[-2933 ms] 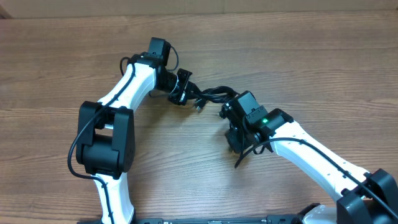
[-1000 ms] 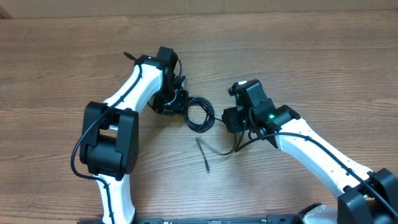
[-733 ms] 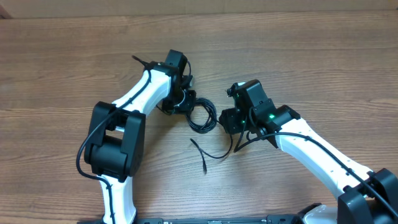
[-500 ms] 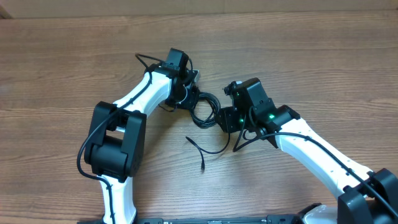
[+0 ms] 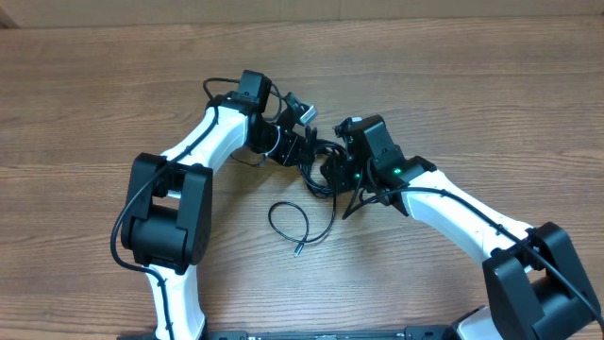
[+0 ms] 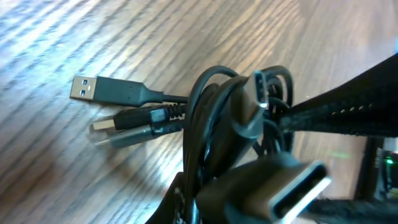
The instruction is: Untangle cables
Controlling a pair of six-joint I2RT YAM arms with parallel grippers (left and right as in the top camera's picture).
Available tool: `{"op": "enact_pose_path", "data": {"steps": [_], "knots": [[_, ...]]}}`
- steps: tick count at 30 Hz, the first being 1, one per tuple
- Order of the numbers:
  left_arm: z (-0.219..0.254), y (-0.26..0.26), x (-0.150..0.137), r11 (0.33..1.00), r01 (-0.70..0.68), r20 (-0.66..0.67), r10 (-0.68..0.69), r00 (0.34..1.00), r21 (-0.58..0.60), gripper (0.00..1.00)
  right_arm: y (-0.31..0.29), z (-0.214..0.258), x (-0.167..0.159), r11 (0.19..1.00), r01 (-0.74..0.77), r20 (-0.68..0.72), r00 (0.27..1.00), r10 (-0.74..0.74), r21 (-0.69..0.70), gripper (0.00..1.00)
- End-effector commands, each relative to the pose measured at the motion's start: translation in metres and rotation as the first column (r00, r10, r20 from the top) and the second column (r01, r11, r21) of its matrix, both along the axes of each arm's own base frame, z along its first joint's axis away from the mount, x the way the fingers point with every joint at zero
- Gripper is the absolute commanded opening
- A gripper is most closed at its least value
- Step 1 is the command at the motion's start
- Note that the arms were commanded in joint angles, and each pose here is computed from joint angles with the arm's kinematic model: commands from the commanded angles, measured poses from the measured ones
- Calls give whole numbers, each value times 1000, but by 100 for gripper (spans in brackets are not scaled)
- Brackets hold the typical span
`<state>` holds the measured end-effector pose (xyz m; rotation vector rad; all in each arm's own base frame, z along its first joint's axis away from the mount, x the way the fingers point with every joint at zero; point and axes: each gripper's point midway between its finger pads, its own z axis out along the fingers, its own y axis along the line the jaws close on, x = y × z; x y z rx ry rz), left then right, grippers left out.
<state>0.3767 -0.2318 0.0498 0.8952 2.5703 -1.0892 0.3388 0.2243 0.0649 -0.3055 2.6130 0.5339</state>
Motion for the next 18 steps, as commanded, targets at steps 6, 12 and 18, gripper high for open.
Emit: {"op": "enact_pose_path", "data": {"steps": [6, 12, 18], "knots": [[17, -9, -5, 996, 35, 12, -34, 999, -82, 4, 8, 51, 23, 993, -105, 98, 989, 111, -60, 43], [9, -3, 1, 999, -28, -10, 28, 1000, -19, 4, 5, 20, 17, 967, -198, 58, 976, 210, -160, 44], [10, -3, 1, 999, -29, -9, 29, 1000, -21, 4, -7, -7, 24, 954, -167, 29, 983, 180, -250, 44]]}}
